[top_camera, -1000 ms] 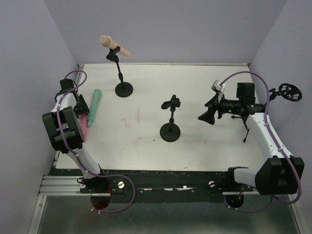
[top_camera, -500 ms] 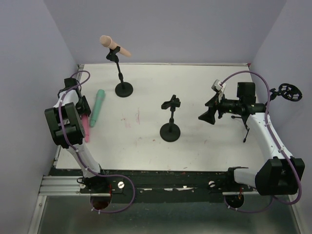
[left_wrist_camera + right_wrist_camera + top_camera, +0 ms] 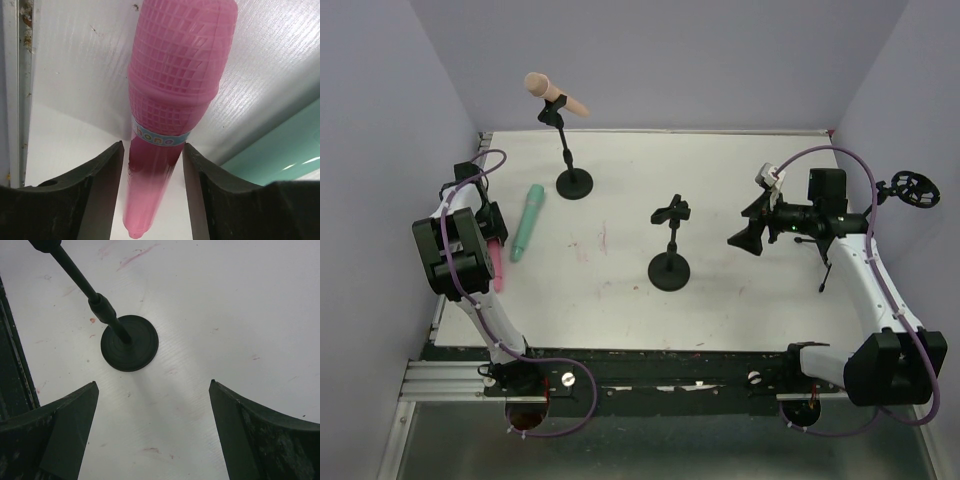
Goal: Attach the microphones to the stand
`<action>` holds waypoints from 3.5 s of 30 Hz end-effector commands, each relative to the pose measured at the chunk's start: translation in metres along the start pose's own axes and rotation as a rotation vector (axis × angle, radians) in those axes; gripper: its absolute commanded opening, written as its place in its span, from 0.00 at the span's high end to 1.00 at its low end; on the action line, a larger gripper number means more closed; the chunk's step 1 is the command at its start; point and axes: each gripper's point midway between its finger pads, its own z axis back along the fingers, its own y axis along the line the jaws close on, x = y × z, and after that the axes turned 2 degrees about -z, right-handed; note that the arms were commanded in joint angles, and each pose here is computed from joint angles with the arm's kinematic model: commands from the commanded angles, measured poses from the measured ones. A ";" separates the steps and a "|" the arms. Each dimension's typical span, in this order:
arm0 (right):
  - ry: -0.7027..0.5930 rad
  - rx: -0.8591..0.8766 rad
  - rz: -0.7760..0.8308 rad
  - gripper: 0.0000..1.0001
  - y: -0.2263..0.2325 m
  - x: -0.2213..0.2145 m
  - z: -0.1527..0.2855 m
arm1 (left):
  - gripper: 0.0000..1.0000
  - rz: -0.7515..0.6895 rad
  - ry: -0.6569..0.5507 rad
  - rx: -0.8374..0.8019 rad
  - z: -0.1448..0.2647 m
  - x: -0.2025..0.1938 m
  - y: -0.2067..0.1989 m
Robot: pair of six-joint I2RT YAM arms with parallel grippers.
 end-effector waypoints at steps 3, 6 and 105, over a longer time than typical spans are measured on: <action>-0.020 0.001 0.034 0.00 0.004 0.012 0.006 | 0.62 -0.023 0.008 0.030 -0.002 0.000 0.005; -0.020 -0.004 0.038 0.00 0.004 0.012 0.007 | 0.78 -0.020 -0.023 0.014 0.004 0.006 0.002; -0.264 0.631 -0.046 0.62 0.131 0.185 0.056 | 1.00 -0.683 -1.002 -1.786 0.593 -0.194 -0.410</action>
